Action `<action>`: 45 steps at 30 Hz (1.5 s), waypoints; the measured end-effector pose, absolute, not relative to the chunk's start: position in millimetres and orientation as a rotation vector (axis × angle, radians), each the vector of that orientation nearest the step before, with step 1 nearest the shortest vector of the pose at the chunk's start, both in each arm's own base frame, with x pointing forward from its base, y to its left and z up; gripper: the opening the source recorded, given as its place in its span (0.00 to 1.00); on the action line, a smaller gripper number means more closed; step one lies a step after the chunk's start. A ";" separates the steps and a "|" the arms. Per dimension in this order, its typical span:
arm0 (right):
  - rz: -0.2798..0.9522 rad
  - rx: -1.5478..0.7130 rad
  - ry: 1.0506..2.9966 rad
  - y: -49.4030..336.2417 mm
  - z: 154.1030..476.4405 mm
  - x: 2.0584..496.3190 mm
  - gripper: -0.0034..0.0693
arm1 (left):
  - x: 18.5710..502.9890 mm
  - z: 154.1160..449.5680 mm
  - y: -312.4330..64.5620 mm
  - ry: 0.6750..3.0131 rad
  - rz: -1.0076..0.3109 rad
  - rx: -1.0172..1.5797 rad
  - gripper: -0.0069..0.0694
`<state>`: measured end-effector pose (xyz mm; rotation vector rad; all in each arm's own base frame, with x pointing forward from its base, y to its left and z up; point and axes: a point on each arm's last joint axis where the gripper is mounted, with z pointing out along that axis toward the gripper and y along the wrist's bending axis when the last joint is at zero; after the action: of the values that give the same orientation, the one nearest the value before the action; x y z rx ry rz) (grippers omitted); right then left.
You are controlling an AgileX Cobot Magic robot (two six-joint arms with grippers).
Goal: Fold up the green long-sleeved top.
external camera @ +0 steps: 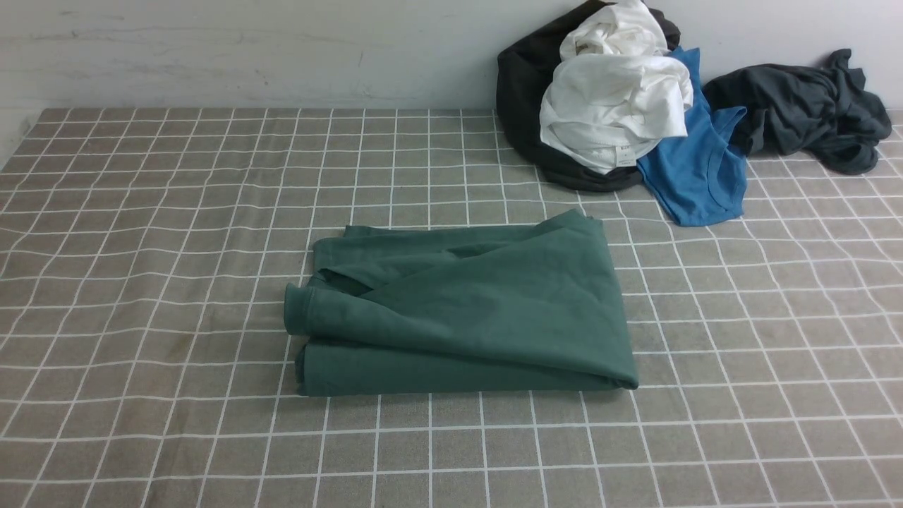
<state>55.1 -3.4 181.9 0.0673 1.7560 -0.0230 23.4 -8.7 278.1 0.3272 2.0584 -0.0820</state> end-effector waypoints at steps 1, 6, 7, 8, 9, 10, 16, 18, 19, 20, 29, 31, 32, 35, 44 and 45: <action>-0.023 0.067 1.756 -3.4 181.9 55.1 0.03 | 23.4 278.1 -8.7 2.058 -0.082 0.327 0.08; -0.023 0.067 1.756 -3.4 181.9 55.1 0.03 | 23.4 278.1 -8.7 2.058 -0.082 0.327 0.08; -0.023 0.067 1.756 -3.4 181.9 55.1 0.03 | 23.4 278.1 -8.7 2.058 -0.082 0.327 0.08; -0.023 0.067 1.756 -3.4 181.9 55.1 0.03 | 23.4 278.1 -8.7 2.058 -0.082 0.327 0.08; -0.023 0.067 1.756 -3.4 181.9 55.1 0.03 | 23.4 278.1 -8.7 2.058 -0.082 0.327 0.08; -0.023 0.067 1.756 -3.4 181.9 55.1 0.03 | 23.4 278.1 -8.7 2.058 -0.082 0.327 0.08; -0.023 0.067 1.756 -3.4 181.9 55.1 0.03 | 27.7 277.9 -8.2 2.012 -0.065 0.319 0.08; -0.022 0.068 1.756 -3.4 181.9 55.1 0.03 | 36.9 274.2 -10.9 1.910 -0.095 0.273 0.08; -0.022 0.068 1.756 -3.4 181.9 55.1 0.03 | 40.6 273.3 -10.6 1.851 -0.088 0.248 0.08; -0.022 0.068 1.756 -3.4 181.9 55.1 0.03 | 44.5 269.1 -9.8 1.797 -0.073 0.220 0.08; -0.022 0.068 1.756 -3.4 181.9 55.1 0.03 | 55.9 188.2 -0.1 1.708 0.059 0.051 0.08; -0.022 0.068 1.755 -3.4 182.1 55.0 0.03 | 55.3 182.3 -0.3 1.752 0.057 0.054 0.08; -0.022 0.068 1.755 -3.4 182.1 55.0 0.03 | 54.6 178.6 -0.6 1.791 0.054 0.056 0.08; -0.022 0.068 1.755 -3.4 182.1 55.0 0.03 | 53.4 173.9 -0.9 1.844 0.049 0.061 0.08; -0.022 0.068 1.756 -3.4 182.1 55.0 0.03 | 53.4 174.1 -0.9 1.842 0.049 0.060 0.08; -0.022 0.068 1.756 -3.4 182.1 55.0 0.03 | 53.4 174.1 -0.9 1.842 0.049 0.060 0.08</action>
<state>55.0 -3.4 182.1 0.0678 1.7562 -0.0224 53.4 -0.9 174.1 0.0605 1.8419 0.0491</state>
